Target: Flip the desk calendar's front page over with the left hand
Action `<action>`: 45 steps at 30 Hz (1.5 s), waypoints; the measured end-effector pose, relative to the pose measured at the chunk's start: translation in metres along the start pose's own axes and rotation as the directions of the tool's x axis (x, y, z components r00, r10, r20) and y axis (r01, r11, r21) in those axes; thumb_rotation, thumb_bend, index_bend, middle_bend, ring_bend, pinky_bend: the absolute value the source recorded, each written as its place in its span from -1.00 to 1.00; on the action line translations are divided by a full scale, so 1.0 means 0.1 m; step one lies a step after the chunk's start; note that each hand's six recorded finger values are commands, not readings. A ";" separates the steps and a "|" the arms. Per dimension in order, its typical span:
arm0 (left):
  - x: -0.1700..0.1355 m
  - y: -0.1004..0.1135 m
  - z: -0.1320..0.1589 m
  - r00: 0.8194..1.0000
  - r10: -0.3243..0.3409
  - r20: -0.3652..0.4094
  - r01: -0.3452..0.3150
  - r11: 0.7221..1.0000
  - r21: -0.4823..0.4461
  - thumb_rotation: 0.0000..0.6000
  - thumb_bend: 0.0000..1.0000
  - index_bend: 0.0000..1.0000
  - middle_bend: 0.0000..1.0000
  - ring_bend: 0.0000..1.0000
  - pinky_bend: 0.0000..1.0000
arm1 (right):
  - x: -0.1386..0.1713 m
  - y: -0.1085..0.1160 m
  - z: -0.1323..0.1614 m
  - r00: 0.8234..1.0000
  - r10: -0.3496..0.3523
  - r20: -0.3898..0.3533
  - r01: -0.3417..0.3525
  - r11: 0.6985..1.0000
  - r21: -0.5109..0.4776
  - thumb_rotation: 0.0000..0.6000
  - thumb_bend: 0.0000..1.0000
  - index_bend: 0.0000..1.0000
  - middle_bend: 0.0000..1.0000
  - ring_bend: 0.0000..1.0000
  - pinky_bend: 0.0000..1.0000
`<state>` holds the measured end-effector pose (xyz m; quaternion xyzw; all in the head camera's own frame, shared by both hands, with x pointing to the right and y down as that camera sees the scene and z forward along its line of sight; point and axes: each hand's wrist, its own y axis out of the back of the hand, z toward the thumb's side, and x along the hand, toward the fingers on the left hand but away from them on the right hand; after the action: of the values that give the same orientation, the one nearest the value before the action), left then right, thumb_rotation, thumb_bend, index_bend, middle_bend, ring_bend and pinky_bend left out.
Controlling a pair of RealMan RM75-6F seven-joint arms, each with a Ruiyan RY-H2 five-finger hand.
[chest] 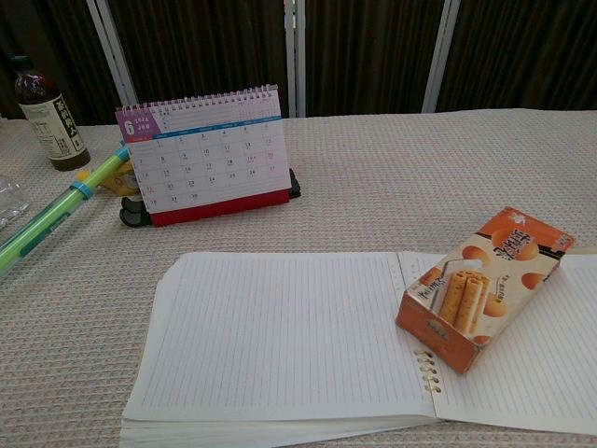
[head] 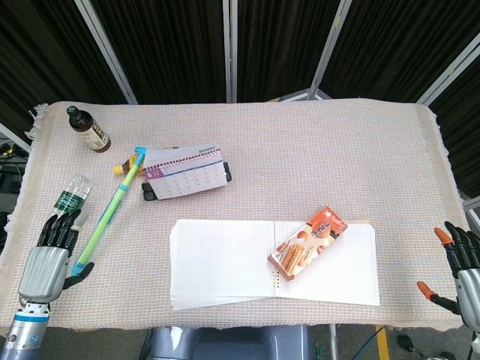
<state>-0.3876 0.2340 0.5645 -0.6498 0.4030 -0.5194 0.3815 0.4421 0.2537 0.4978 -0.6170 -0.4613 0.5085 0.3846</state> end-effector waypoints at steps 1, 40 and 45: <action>0.00 0.00 0.00 1.000 0.001 0.000 -0.001 1.000 -0.001 1.00 -0.54 -1.00 -1.00 -1.00 -1.00 | 0.00 0.00 0.00 1.000 0.002 0.000 -0.002 1.000 0.001 1.00 -0.86 -1.00 -1.00 -1.00 -1.00; 1.00 -0.87 0.71 0.913 -0.402 -0.072 0.319 0.811 -0.491 1.00 0.54 -1.00 0.32 0.35 0.19 | -0.03 0.07 0.00 1.000 -0.001 -0.007 0.001 0.999 -0.053 1.00 -0.86 -1.00 -1.00 -1.00 -1.00; 1.13 -0.93 0.85 0.902 -0.426 -0.073 0.335 0.795 -0.506 1.00 0.56 -1.00 0.32 0.35 0.19 | -0.03 0.10 -0.02 1.000 -0.006 -0.005 0.006 0.998 -0.064 1.00 -0.86 -1.00 -1.00 -1.00 -1.00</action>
<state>-0.2771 0.1719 0.6767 -0.7412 0.4131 -0.5260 0.0566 0.4455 0.2479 0.4897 -0.6289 -0.4783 0.4906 0.3674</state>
